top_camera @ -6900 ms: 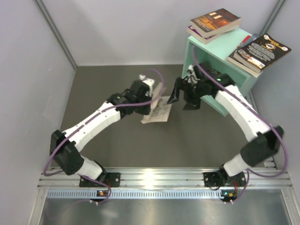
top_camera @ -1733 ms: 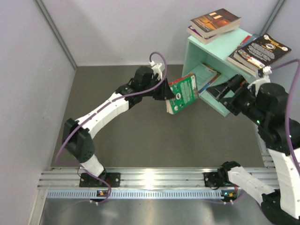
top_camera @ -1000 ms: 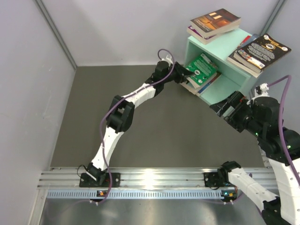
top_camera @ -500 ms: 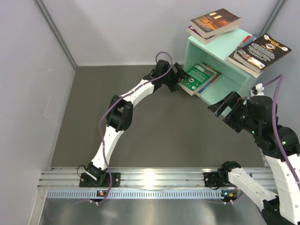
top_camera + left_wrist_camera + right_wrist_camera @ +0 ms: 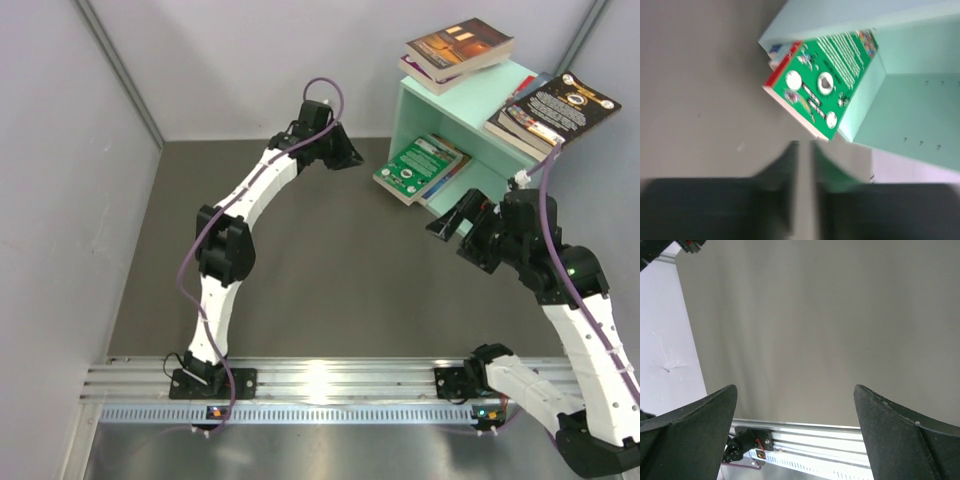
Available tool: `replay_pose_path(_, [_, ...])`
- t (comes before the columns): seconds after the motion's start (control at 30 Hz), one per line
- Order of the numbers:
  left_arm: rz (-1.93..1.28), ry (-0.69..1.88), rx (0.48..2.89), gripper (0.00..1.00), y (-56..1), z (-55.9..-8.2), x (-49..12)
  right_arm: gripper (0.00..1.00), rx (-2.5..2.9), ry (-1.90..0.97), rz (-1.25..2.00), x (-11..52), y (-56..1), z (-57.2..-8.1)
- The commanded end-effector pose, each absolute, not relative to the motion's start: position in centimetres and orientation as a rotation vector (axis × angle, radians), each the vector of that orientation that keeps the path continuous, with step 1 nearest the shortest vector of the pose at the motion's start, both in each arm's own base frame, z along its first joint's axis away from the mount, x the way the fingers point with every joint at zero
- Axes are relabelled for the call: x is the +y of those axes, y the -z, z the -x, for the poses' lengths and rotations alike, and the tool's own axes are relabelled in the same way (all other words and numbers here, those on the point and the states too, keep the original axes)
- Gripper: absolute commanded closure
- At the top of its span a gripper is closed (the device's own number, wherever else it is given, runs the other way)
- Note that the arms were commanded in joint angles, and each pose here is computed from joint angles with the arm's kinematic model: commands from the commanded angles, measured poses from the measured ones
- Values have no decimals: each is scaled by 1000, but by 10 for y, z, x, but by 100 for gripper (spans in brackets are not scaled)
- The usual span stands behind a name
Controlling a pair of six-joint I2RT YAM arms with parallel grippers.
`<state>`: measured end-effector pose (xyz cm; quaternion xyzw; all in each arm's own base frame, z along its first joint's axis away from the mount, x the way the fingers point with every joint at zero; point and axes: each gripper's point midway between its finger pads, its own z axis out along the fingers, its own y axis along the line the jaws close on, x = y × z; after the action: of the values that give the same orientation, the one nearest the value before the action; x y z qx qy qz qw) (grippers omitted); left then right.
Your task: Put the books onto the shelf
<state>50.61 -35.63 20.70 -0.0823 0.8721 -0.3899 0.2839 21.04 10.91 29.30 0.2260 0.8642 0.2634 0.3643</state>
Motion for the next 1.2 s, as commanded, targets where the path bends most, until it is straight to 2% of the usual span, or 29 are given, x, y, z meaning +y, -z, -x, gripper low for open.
replay_pose_path(0.0, [118,1046,2341,100,-222,-478,-363,0,2170,-691,-554,108,-301,-218])
replay_pose_path(0.3, [-20,984,2428,100,-176,-457,-411,0,2192,-631,-566,98,-292,-217])
replay_pose_path(0.33, [-23,971,2453,100,-160,-458,-416,0,2196,-629,-563,99,-292,-217])
replay_pose_path(0.57, [-53,966,2402,100,-135,-478,-449,0,2236,-561,-575,88,-284,-209])
replay_pose_path(0.8, [-16,973,2319,100,-151,-490,-450,0,2254,-448,-573,70,-287,-206])
replay_pose_path(1.03, [28,1023,2329,100,-98,-506,-474,0,2284,-435,-590,69,-282,-214])
replay_pose_path(1.17, [79,1077,2202,100,-104,-527,-487,0,2284,-415,-604,64,-280,-214])
